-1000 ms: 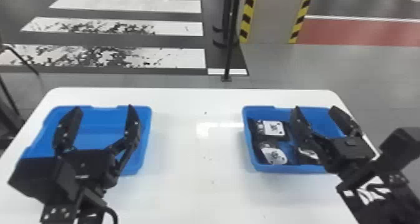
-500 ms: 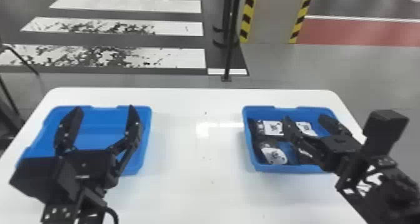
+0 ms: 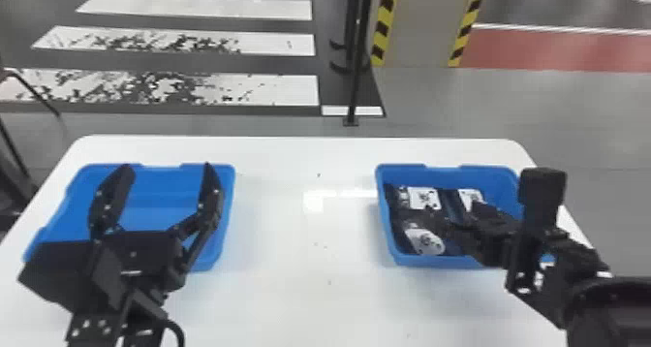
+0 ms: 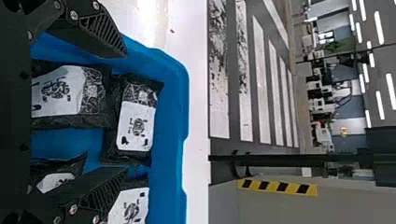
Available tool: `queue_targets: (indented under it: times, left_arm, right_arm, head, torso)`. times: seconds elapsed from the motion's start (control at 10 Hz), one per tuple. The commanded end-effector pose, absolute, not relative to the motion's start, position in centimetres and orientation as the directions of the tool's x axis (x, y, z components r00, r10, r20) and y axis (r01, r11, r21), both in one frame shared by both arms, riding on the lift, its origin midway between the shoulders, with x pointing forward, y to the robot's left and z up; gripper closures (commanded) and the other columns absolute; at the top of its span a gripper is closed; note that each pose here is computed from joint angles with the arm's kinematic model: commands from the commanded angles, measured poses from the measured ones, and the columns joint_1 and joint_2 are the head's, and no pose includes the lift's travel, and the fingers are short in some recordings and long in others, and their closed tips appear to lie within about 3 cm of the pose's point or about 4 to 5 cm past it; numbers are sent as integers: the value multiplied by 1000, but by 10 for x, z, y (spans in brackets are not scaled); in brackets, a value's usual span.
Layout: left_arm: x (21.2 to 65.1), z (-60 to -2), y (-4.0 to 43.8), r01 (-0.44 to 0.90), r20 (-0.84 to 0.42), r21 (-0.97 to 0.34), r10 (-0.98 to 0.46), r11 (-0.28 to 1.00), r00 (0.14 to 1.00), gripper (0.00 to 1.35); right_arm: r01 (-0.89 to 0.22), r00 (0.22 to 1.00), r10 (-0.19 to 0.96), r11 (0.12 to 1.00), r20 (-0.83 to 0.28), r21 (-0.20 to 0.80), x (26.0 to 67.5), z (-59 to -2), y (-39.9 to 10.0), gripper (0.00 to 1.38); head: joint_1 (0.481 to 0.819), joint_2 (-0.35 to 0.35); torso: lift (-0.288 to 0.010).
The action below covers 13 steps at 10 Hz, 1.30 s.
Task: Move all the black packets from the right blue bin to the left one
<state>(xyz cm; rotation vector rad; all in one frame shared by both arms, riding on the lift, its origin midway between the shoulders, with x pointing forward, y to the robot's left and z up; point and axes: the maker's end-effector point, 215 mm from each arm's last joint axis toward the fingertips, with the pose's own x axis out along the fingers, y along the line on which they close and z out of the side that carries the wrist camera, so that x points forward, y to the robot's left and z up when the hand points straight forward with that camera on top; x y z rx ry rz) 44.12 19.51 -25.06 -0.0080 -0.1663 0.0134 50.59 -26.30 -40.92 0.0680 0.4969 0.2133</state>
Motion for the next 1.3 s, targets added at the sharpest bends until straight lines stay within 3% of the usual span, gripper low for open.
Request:
queue_targets:
  times: [0.0,0.6,1.2]
  left_arm:
    - [442,-251,194,-11,164,-9,12,1000,986,171]
    - [443,-249,187,4,167,-3,-4,1000,986,171]
    - [443,-254,184,15,160,6,-15,1000,987,174]
  right_arm:
    - [-181,814,216,976,-539,117,502,-431,-264,179]
    - [-232,658,326,946,-679,229,483,-467,-219,219]
    - [-200,571,254,965,-781,168,489,-471,-227,219]
  head:
    - [695,-79]
    - [695,-49]
    - [695,-47]
  torso:
    - [-140]
    - [-140]
    - [-140]
